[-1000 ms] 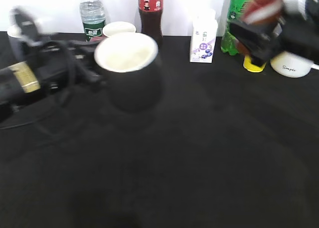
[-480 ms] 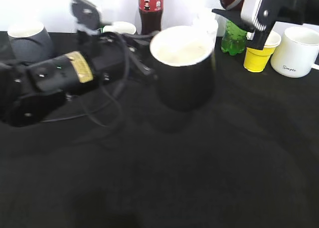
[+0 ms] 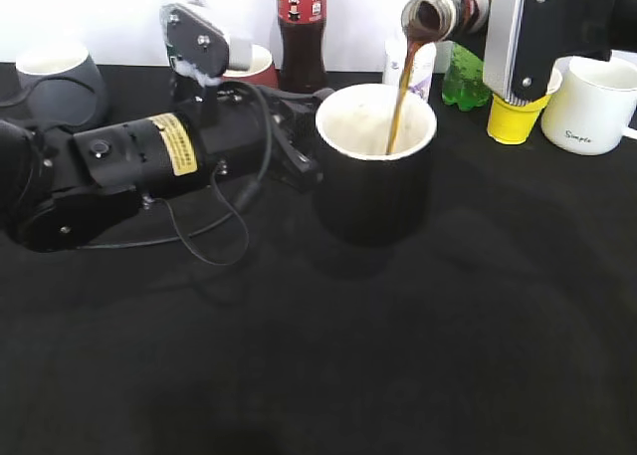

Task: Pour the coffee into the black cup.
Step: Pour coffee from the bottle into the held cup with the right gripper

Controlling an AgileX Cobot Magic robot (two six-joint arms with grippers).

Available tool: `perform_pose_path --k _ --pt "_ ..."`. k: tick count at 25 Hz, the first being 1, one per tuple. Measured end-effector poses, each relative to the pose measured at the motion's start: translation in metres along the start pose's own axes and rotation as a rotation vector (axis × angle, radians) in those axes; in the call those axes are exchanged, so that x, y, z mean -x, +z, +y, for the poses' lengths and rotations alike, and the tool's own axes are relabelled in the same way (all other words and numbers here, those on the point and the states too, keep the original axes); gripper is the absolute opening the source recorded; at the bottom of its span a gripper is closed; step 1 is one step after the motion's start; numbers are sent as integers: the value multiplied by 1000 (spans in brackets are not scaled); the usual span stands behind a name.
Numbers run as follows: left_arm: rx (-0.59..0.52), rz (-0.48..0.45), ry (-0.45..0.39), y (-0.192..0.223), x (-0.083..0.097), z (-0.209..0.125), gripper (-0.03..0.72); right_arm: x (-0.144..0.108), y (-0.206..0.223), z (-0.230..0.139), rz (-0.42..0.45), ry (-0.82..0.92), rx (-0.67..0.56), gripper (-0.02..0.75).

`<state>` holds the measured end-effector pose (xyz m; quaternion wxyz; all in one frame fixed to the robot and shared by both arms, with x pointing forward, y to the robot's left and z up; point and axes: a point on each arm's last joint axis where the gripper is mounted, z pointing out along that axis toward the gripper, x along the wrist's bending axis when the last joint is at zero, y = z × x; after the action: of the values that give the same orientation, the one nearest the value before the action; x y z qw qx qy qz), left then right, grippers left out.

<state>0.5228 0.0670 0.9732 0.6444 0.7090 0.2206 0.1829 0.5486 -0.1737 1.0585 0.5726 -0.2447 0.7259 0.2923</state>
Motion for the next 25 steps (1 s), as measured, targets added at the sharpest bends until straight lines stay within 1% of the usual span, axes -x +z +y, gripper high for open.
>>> perform_pose_path --k 10,18,25 --pt "-8 -4 3 0 1 -1 48 -1 1 0 8 -45 1 526" --pt "-24 -4 8 0 1 -2 48 -1 1 0 8 -129 2 526" --pt "-25 -6 9 0 1 -3 48 -1 1 0 7 -163 3 526"
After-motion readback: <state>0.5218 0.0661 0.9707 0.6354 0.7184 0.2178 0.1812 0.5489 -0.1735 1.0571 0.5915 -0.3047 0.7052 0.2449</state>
